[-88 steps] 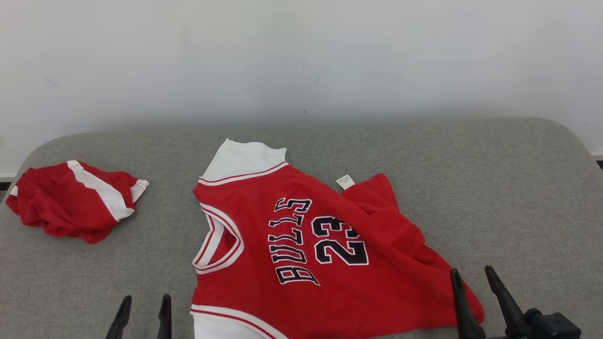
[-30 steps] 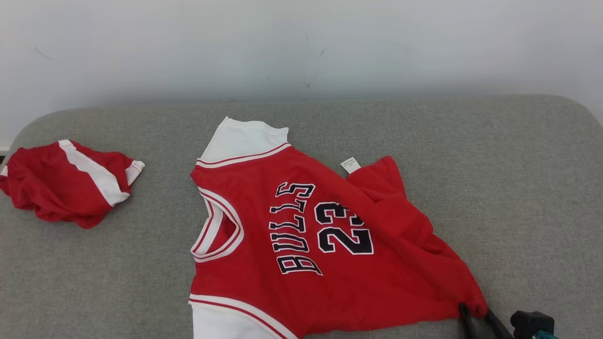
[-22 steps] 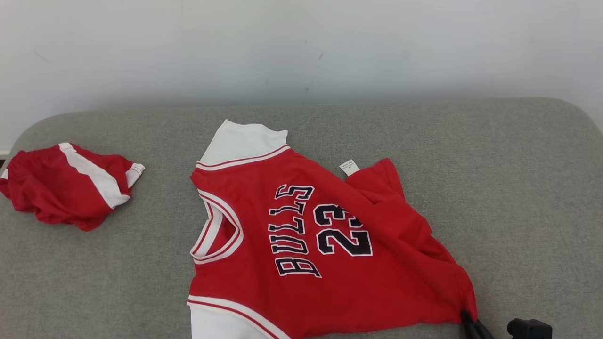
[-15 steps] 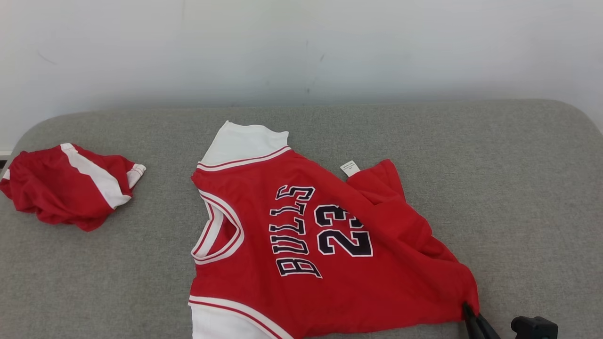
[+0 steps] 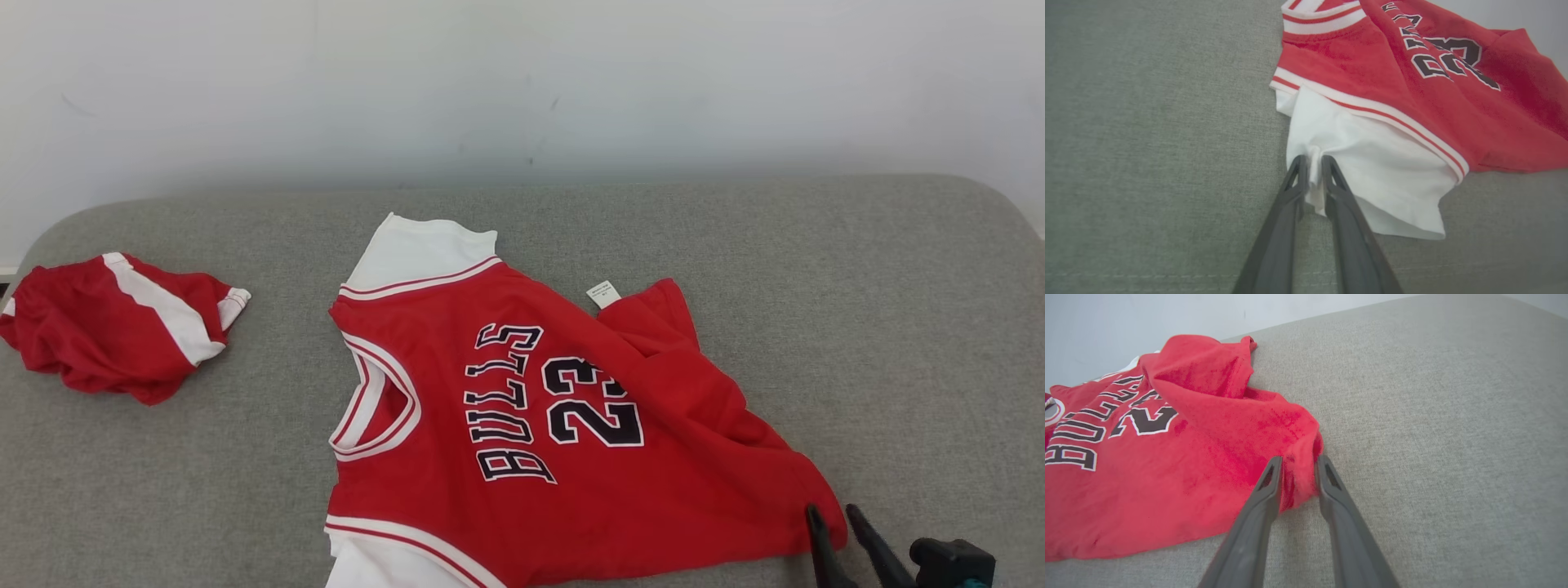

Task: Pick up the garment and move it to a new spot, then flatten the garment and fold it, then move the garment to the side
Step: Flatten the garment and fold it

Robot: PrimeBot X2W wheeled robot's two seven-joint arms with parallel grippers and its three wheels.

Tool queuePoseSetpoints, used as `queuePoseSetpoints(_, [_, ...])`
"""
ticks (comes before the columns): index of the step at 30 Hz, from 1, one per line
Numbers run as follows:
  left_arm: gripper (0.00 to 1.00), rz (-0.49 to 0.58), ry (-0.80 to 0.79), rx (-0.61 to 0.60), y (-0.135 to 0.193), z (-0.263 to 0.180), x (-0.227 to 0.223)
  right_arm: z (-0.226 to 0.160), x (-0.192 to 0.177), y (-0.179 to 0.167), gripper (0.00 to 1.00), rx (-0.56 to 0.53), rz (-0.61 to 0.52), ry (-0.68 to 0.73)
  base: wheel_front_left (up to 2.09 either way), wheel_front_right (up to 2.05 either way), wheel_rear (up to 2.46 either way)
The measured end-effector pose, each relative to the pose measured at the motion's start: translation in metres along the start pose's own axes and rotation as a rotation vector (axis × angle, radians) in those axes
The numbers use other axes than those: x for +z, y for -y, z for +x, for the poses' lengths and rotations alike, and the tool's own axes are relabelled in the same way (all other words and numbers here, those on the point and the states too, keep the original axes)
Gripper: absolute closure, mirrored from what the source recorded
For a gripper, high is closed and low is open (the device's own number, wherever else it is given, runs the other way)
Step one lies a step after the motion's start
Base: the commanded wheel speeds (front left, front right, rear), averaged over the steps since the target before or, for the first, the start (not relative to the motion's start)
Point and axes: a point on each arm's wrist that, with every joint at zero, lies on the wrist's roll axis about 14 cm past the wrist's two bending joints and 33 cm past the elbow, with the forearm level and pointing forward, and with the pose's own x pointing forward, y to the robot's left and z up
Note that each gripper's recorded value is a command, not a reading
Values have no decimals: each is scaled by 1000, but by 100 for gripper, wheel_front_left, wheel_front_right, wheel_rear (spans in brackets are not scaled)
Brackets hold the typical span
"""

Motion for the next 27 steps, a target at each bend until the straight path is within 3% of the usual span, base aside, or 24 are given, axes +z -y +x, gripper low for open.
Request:
queuePoseSetpoints(6, [0, 37, 152, 54, -14, -1, 47, -5, 33, 7, 0, -20, -39, 113, 0, 0, 0])
queuePoseSetpoints(15, [0, 120, 400, 143, -36, -14, 127, -18, 94, -10, 0, 11, -93, 322, 0, 0, 0])
queuePoseSetpoints(27, [0, 172, 480, 163, -42, -34, 150, -38, 100, -25, 0, 38, -108, 371, 0, 0, 0])
